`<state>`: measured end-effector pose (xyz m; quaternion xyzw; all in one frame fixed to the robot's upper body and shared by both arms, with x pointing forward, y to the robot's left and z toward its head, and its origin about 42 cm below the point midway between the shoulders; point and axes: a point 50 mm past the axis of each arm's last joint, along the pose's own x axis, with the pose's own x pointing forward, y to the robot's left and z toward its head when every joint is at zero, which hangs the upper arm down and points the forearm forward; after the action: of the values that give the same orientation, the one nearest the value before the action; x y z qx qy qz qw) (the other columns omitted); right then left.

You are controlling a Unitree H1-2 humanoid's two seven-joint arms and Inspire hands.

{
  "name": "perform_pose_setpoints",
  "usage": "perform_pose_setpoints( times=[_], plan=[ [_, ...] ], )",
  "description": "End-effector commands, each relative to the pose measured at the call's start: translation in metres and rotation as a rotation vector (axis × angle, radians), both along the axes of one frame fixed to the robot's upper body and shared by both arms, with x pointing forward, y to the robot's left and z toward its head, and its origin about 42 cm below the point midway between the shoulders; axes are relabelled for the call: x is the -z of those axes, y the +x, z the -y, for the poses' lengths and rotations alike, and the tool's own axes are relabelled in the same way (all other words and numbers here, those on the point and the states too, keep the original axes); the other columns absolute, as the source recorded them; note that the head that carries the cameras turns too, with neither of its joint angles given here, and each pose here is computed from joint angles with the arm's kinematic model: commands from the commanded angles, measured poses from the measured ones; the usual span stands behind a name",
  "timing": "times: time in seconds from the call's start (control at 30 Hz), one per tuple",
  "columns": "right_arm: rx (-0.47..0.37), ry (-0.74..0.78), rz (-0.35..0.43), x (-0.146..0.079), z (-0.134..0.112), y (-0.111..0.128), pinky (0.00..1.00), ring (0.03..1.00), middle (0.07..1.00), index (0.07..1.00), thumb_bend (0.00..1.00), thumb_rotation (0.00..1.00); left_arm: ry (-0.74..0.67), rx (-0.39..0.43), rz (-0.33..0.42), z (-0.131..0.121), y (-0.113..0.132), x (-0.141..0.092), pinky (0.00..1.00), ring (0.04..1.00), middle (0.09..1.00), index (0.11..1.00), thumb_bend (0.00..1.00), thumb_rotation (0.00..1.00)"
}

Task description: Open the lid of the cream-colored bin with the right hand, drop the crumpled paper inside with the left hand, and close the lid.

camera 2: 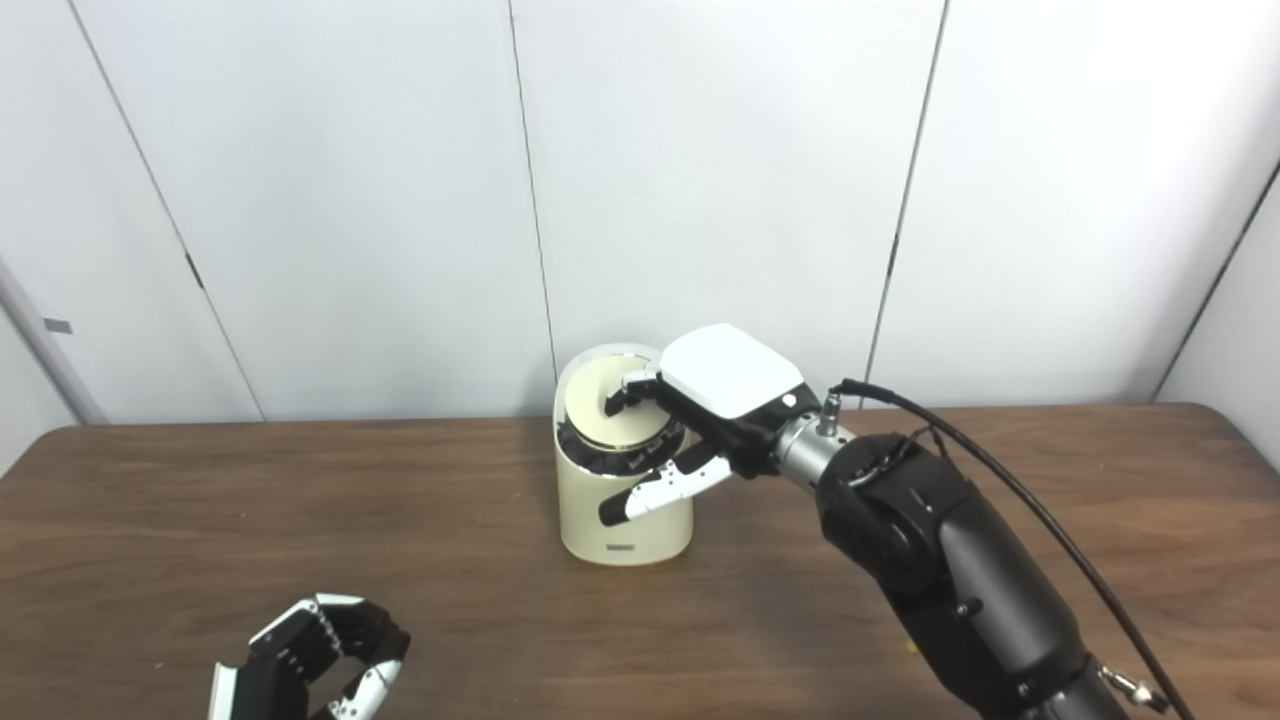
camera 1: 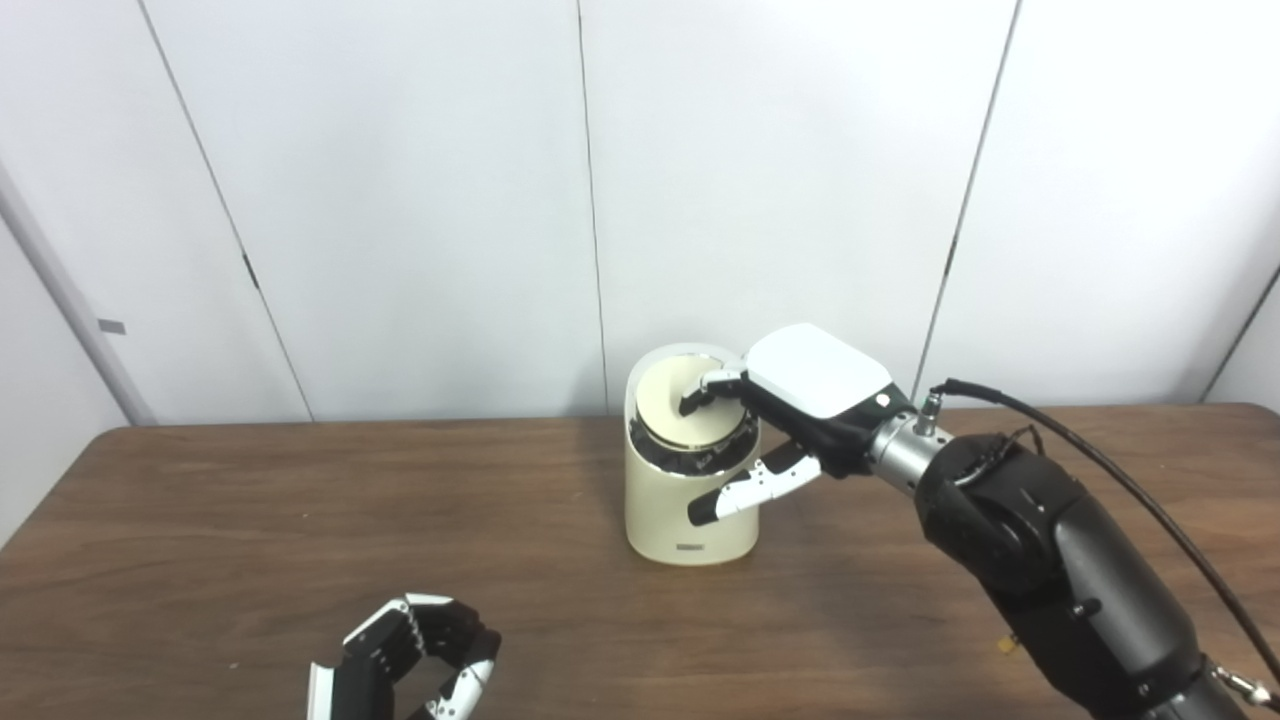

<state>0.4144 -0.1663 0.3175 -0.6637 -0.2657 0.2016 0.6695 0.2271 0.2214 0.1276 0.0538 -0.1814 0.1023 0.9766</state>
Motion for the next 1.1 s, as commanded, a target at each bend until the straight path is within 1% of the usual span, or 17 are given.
perform_pose_setpoints(
  times=[0.0, 0.17, 0.3, 0.47, 0.6, 0.77, 1.07],
  plan=[
    [-0.042, 0.019, 0.063, -0.0183, -0.0076, -0.0001, 0.65, 0.741, 0.746, 0.724, 0.88, 0.91, 0.007, 0.0, 0.044, 0.0023, 0.0014, -0.009, 0.38, 0.452, 0.489, 0.484, 0.48, 0.06],
    [-0.048, 0.023, 0.068, -0.0196, -0.01, 0.0003, 0.64, 0.735, 0.739, 0.719, 0.88, 0.9, 0.012, -0.001, 0.044, 0.0028, 0.0018, -0.0089, 0.38, 0.453, 0.488, 0.484, 0.48, 0.06],
    [-0.055, 0.015, 0.079, -0.0198, -0.0126, 0.0, 0.64, 0.73, 0.739, 0.716, 0.88, 0.92, 0.009, 0.001, 0.044, 0.0031, 0.0015, -0.0086, 0.38, 0.453, 0.489, 0.484, 0.48, 0.06],
    [-0.068, 0.026, 0.091, -0.018, -0.0154, 0.0004, 0.62, 0.72, 0.73, 0.704, 0.88, 0.9, 0.011, 0.0, 0.046, 0.0031, 0.0019, -0.008, 0.38, 0.457, 0.49, 0.484, 0.48, 0.05],
    [-0.069, 0.023, 0.093, -0.0159, -0.017, 0.0012, 0.62, 0.717, 0.729, 0.705, 0.89, 0.91, 0.002, -0.003, 0.041, 0.0027, 0.0027, -0.0075, 0.38, 0.456, 0.491, 0.484, 0.48, 0.06],
    [-0.064, 0.022, 0.097, -0.0145, -0.0152, 0.0012, 0.62, 0.717, 0.728, 0.703, 0.89, 0.91, 0.002, 0.004, 0.045, 0.002, 0.0031, -0.0075, 0.38, 0.456, 0.49, 0.484, 0.48, 0.06],
    [-0.06, 0.013, 0.093, -0.0172, -0.0115, 0.0004, 0.62, 0.72, 0.729, 0.704, 0.87, 0.89, 0.005, 0.003, 0.044, 0.0016, 0.0054, -0.0058, 0.38, 0.453, 0.488, 0.484, 0.48, 0.06]
  ],
)
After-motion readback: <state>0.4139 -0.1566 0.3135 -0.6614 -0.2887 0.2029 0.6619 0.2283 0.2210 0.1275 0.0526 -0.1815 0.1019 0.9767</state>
